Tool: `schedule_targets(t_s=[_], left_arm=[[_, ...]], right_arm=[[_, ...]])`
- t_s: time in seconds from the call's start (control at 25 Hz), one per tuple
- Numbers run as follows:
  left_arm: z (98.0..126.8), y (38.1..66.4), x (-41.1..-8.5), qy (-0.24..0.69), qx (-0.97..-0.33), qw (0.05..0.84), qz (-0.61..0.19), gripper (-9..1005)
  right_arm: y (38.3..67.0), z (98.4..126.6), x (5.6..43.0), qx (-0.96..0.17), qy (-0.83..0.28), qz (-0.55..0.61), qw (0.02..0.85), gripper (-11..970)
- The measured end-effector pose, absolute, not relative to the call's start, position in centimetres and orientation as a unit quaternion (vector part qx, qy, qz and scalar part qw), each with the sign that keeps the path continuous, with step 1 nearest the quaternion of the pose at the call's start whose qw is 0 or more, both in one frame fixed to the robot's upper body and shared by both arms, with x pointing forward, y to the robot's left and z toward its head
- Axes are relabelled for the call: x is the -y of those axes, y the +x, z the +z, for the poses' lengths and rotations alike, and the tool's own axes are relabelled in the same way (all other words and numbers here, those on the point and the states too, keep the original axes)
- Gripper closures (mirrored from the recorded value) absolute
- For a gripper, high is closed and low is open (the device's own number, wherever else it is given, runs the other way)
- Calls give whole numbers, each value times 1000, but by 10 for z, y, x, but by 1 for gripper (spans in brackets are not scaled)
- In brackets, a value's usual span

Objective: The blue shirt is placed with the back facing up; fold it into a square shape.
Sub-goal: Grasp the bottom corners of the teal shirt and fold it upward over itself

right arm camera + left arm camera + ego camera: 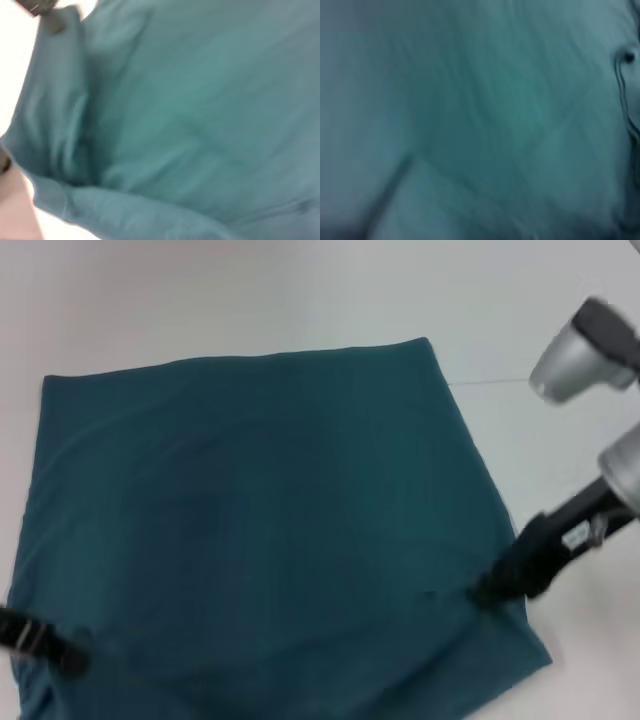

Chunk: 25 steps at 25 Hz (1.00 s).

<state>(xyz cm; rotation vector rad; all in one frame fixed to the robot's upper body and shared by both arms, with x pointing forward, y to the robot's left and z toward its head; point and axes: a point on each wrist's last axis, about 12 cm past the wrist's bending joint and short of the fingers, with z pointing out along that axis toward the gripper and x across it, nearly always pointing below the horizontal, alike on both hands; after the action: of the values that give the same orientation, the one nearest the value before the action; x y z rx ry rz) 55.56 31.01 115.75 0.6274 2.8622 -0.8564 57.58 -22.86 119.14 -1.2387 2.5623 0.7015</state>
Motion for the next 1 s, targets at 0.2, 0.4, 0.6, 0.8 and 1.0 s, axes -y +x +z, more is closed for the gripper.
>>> schedule_targets(t_s=[0.2, 0.4, 0.6, 0.8, 1.0], left_arm=[[1179, 578, -311, 205, -944, 124, -228, 946], [1187, 594, -309, 211, -943, 178, -187, 947], [1189, 605, -306, 223, -941, 207, -149, 947], [1190, 616, -305, 223, -936, 245, -118, 946], [1186, 627, -295, 228, -928, 280, -93, 946]], right_arm=[[590, 1197, 244, -901, -337, 227, 155, 903], [600, 1203, 258, -919, -252, 232, 197, 903], [609, 1205, 275, -923, -196, 229, 241, 903], [619, 1202, 284, -920, -160, 221, 280, 903], [630, 1194, 283, -914, -147, 208, 316, 904]])
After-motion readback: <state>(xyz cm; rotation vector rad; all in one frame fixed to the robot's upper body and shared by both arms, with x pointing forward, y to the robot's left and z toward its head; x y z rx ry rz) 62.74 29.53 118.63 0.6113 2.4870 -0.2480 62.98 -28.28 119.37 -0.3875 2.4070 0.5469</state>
